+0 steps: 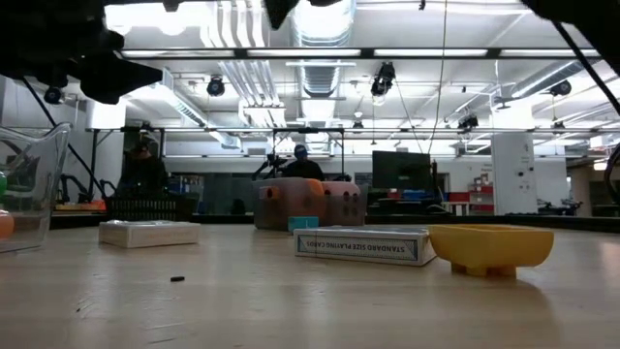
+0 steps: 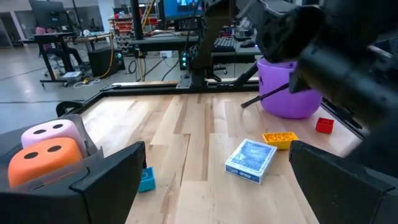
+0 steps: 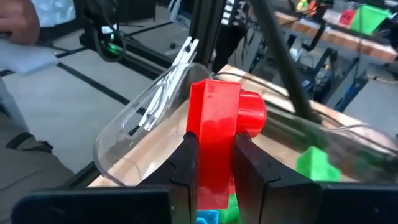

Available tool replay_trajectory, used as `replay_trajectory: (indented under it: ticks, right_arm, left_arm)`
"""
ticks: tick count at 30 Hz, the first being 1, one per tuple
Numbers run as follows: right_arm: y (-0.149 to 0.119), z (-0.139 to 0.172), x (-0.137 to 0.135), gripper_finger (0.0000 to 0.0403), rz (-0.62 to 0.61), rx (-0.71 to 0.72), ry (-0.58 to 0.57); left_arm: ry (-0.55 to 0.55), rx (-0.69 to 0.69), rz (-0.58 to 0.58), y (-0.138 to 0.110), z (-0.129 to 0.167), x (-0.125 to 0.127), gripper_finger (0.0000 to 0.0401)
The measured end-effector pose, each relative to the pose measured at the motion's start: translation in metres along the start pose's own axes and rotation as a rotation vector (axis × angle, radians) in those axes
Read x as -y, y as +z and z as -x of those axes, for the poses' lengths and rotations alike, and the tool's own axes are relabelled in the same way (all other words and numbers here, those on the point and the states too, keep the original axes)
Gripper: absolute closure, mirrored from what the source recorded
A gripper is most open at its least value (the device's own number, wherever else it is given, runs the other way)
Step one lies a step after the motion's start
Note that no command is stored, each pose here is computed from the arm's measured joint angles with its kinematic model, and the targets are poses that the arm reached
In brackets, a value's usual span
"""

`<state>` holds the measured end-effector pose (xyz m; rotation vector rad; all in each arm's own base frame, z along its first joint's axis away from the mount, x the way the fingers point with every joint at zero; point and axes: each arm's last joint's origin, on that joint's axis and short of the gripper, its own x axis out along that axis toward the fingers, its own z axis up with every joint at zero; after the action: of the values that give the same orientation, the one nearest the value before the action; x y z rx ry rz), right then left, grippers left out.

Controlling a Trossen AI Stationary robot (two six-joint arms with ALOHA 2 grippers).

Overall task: Pick & Place Toys
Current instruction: Put the red game piece into the transparent bin

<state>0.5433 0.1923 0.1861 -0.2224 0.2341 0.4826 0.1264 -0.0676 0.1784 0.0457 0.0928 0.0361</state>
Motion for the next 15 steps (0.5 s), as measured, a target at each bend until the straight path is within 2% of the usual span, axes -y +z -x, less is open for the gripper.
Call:
replay_trajectory:
  ticks: [3,7,11,15]
  right_arm:
    - [0.001,-0.009,0.001,0.0314,-0.006,-0.038,0.009]
    - [0.006,-0.015,0.003,0.0244,-0.012,-0.093,0.02]
    - [0.005,-0.013,0.002,0.0183,-0.011,-0.091,0.019]
    - [0.014,-0.008,0.001,0.0141,-0.009,-0.082,0.02]
  left_arm:
    - [0.0,0.0,0.0,0.0,0.0,0.0,0.0002]
    - [0.0,-0.006,-0.005,-0.001,0.0,0.0,0.0002]
    - [0.003,-0.012,-0.009,-0.001,0.0,0.0,0.0002]
    - [0.008,-0.008,-0.006,-0.001,0.001,-0.001,0.0002]
